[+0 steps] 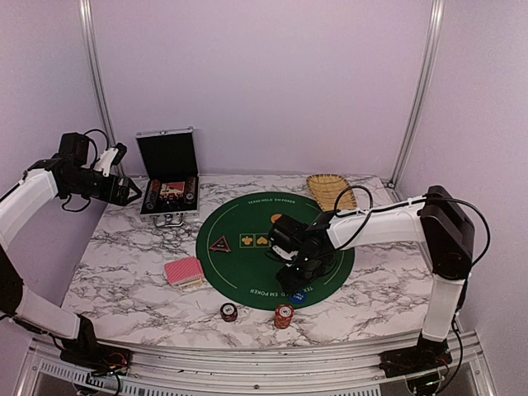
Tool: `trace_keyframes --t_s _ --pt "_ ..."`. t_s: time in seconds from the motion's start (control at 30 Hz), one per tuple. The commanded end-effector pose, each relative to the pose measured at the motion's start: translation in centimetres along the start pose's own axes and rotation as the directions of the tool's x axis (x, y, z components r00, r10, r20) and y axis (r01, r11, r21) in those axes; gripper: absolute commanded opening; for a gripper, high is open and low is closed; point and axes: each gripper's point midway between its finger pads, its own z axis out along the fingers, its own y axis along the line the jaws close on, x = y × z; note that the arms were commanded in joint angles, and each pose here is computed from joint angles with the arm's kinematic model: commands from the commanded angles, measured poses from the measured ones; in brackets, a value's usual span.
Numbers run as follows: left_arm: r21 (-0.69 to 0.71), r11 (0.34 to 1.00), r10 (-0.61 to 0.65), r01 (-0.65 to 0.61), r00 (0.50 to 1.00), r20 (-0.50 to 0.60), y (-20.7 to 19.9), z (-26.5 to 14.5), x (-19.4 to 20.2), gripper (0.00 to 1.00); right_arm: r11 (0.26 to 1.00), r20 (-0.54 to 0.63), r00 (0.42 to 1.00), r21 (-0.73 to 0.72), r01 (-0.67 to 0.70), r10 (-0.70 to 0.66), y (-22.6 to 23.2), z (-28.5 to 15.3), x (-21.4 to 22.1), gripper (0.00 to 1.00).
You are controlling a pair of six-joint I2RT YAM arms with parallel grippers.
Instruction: Distribute texas hold em gaming equipment
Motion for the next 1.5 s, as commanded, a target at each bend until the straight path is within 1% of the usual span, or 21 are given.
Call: trace_keyframes --t_s 0.0,0.23,0.43,0.63,0.83,0.9,1.0,1.1,1.23,1.47 --pt "-0.001 1.000 0.007 -0.007 1.000 -0.002 0.0 -0.4 -0.3 0.99 0.998 -0.061 0.998 0.057 -0.002 0.005 -1.6 0.2 2.3 0.68" --pt "0.001 1.000 0.006 -0.006 1.000 -0.004 0.0 -0.4 -0.2 0.99 0.997 -0.022 0.999 0.075 -0.027 0.028 -2.7 -1.3 1.3 0.67" --pt "-0.001 1.000 0.008 -0.008 1.000 0.001 0.0 -0.5 -0.4 0.99 0.997 0.046 0.998 0.062 -0.051 0.048 -2.7 -4.4 -0.5 0.68" --pt "-0.008 1.000 0.013 -0.013 1.000 0.001 0.1 -0.7 -0.5 0.99 0.998 0.111 0.992 -0.009 -0.055 0.056 -1.1 -8.5 -1.4 0.72" --pt "-0.008 1.000 0.009 -0.009 1.000 0.010 0.1 -0.9 -0.8 0.99 0.982 0.134 0.991 -0.188 0.032 -0.006 4.1 -11.3 -0.2 0.80" --pt "-0.007 1.000 0.010 -0.010 1.000 0.010 0.0 -0.9 -0.8 0.99 0.971 0.117 0.992 -0.227 0.070 -0.044 5.9 -11.3 0.8 0.82" --pt "-0.008 1.000 0.012 -0.012 1.000 0.008 0.1 -0.9 -0.8 0.99 0.964 0.093 0.991 -0.240 0.114 -0.094 7.6 -10.8 1.9 0.86" --pt "-0.004 1.000 0.011 -0.011 1.000 0.007 0.0 -0.9 -0.8 0.99 0.959 0.071 0.989 -0.243 0.145 -0.131 8.8 -10.2 2.5 0.87" --pt "0.001 1.000 0.016 -0.016 1.000 0.009 -0.2 -1.1 -0.9 0.99 0.961 0.038 0.985 -0.217 0.170 -0.166 9.2 -9.1 3.0 0.87" --pt "0.005 1.000 0.020 -0.020 1.000 0.012 -0.3 -1.3 -1.0 0.99 0.962 0.009 0.984 -0.206 0.178 -0.181 9.1 -7.6 3.5 0.86"
